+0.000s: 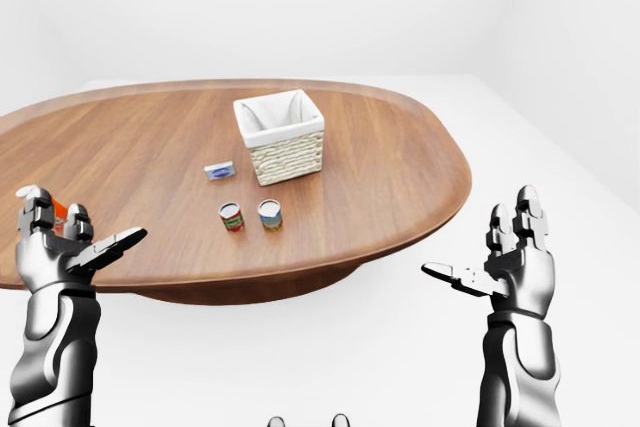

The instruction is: Pick up the tomato sauce, and put it in the basket.

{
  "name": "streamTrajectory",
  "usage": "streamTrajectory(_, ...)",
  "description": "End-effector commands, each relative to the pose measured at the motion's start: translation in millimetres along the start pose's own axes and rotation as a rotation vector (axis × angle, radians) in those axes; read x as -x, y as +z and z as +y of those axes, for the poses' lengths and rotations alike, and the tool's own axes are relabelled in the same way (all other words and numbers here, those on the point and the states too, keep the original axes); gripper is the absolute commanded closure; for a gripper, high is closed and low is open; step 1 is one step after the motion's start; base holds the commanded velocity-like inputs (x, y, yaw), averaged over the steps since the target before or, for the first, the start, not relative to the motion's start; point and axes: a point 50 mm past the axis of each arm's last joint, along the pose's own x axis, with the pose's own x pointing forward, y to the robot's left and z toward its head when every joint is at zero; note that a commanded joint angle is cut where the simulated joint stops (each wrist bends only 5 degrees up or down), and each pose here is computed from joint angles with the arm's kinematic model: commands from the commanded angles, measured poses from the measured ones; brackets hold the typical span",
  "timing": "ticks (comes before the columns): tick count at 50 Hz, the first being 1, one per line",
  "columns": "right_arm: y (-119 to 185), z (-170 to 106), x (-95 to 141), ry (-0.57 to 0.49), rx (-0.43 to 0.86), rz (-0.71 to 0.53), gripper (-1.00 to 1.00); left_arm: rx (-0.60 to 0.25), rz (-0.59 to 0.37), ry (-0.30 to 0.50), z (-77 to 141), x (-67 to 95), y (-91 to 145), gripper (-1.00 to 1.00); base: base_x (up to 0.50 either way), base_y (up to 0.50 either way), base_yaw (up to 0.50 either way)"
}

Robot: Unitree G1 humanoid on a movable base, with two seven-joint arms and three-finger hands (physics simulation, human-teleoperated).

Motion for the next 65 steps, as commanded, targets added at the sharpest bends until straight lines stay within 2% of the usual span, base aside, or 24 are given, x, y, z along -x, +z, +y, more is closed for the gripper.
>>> streamTrajectory(1, 0.6, 1.8, -0.1, 0.007, 0.004, -0.002, -1.00, 0.000, 0.000, -0.001, -0.4, 0.1, 0.4, -1.00, 0.30, 0.00, 0.00)
streamTrajectory(65, 6.3, 4.5, 1.5, 0.012, 0.010, -0.027, -1.00, 0.001, -0.003, -0.007, -2.0, 1.3, 1.0, -1.00, 0.31, 0.00, 0.00)
